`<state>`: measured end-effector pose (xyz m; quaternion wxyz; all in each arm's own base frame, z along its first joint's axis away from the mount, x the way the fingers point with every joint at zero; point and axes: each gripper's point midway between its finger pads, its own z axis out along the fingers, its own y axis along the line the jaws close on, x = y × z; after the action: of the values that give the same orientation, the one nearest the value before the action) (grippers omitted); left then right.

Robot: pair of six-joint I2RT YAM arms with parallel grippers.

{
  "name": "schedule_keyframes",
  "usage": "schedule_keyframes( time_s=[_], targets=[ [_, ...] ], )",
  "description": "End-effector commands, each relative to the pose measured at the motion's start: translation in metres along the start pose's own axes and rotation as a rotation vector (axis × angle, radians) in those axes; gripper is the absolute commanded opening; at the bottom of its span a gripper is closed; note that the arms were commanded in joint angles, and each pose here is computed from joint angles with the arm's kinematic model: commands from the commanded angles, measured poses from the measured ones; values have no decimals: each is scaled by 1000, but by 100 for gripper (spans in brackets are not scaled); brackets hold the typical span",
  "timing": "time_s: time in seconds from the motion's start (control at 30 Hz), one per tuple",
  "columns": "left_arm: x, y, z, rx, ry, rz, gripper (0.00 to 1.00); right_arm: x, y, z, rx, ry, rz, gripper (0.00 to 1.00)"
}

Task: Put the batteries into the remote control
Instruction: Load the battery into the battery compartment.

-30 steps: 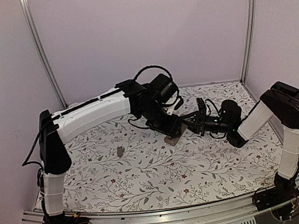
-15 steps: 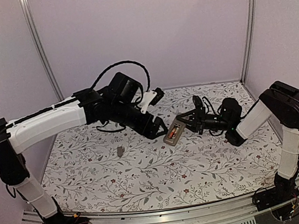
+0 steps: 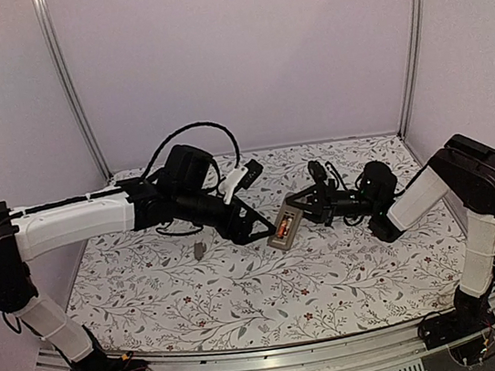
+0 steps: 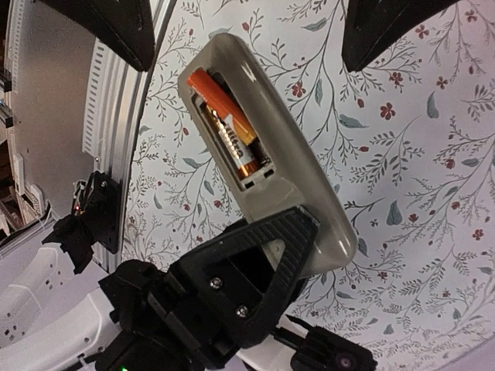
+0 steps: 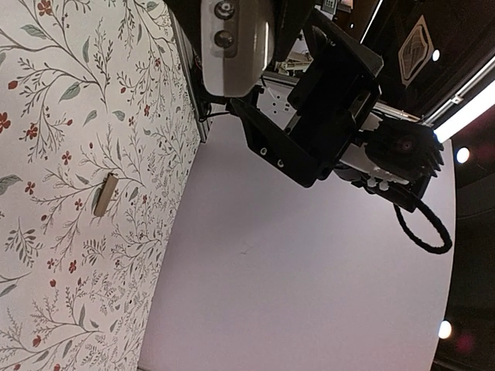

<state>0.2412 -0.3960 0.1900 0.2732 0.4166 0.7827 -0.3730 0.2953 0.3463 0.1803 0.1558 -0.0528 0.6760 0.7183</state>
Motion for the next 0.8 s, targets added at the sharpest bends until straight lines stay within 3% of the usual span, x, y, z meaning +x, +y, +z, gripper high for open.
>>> schedule_keyframes(
  time_s=[0.0, 0.33, 0.53, 0.77],
  targets=[
    [-1, -12, 10, 90, -24, 13, 84, 2, 32, 6, -92, 28, -94, 0],
    [10, -17, 22, 140, 13, -18, 78, 5, 37, 9, -103, 43, -103, 0],
    [14, -15, 27, 144, 24, -50, 83, 7, 41, 10, -112, 53, -114, 0],
    [18, -13, 33, 145, 35, -62, 74, 10, 46, 12, -124, 65, -125, 0]
  ],
)
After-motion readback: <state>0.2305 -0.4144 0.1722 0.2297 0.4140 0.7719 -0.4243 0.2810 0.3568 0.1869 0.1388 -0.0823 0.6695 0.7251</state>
